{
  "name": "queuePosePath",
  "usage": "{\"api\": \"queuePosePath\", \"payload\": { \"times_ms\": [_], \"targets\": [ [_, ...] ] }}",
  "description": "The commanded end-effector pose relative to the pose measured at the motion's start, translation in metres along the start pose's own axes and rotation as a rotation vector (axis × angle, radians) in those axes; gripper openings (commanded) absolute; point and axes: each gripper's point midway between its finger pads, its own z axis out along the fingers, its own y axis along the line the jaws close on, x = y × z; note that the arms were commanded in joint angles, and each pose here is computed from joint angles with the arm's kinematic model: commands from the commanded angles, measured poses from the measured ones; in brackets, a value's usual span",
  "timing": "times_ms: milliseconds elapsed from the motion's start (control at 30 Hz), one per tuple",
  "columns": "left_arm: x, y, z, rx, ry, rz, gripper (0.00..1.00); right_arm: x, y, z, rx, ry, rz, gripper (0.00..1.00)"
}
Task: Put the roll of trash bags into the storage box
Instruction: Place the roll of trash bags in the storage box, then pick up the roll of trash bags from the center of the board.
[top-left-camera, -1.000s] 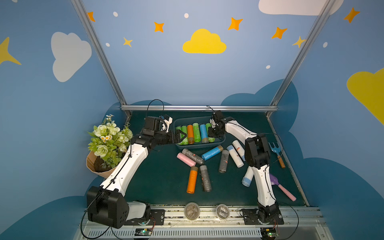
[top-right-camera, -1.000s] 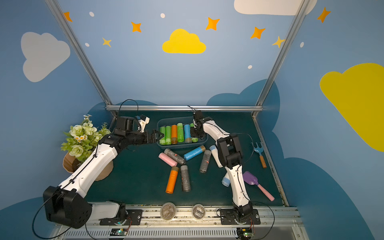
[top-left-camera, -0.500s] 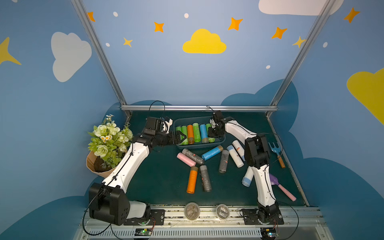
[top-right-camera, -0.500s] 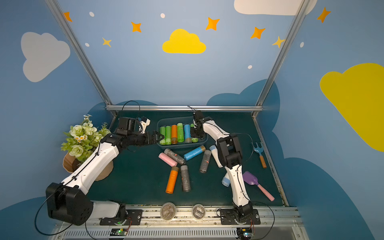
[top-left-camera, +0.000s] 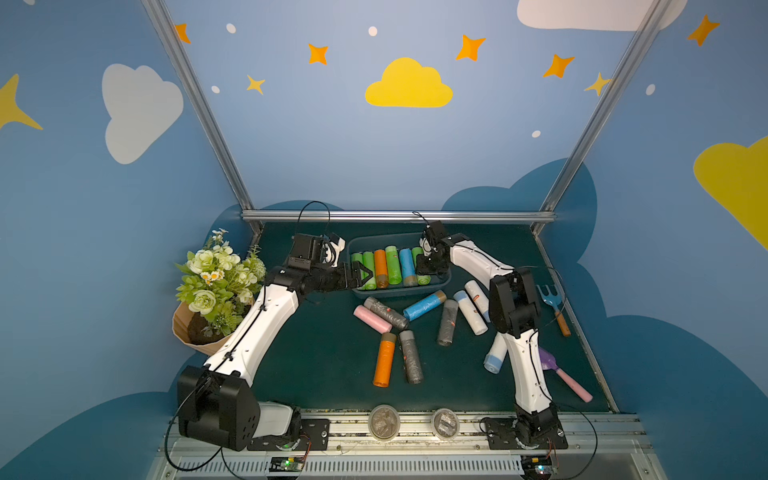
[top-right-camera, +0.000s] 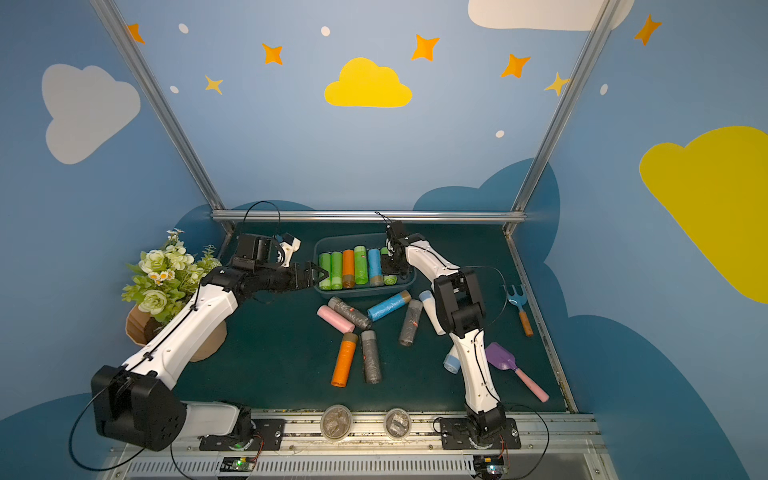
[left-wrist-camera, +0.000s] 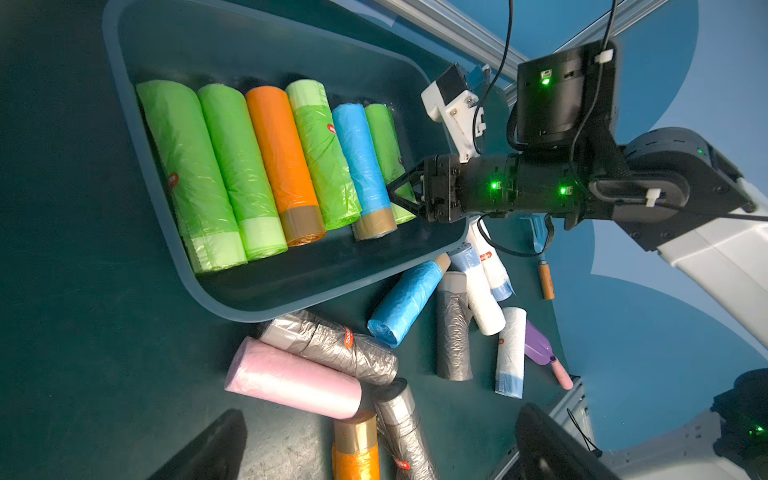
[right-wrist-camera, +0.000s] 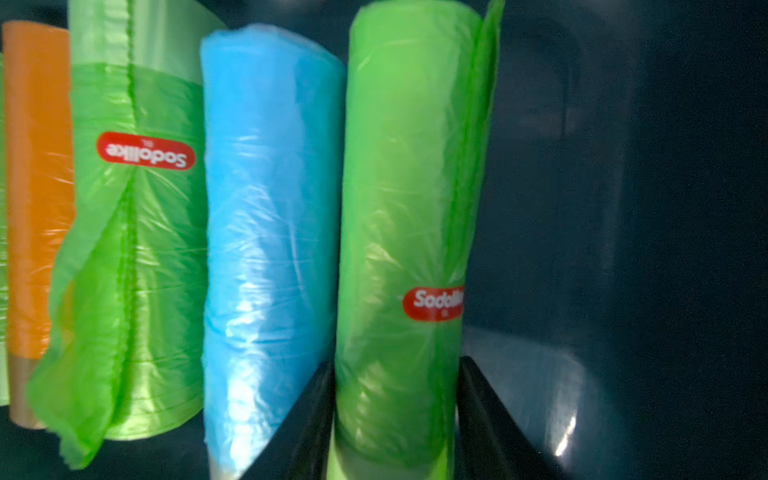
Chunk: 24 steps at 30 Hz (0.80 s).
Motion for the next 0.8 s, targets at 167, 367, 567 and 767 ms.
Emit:
{"api": "queuePosePath", "payload": {
  "times_ms": [167,367,567,767],
  "targets": [
    [-0.002,-0.006,0.0,0.009,0.014,0.012,1.0,-0.017,0.007,-0.043,-0.001,-0.075,-0.032,0.47],
    [0.004,-0.002,0.005,-0.021,0.059,0.001,1.0,-0.015,0.01,-0.057,-0.001,-0.09,-0.044,0.48],
    [0.01,-0.008,0.006,-0.033,0.071,0.033,1.0,-0.001,0.021,-0.074,-0.011,-0.105,-0.066,0.49],
    [0.019,-0.014,0.003,-0.064,0.099,0.074,1.0,0.038,0.043,-0.099,-0.071,-0.113,-0.086,0.51]
  ]
}}
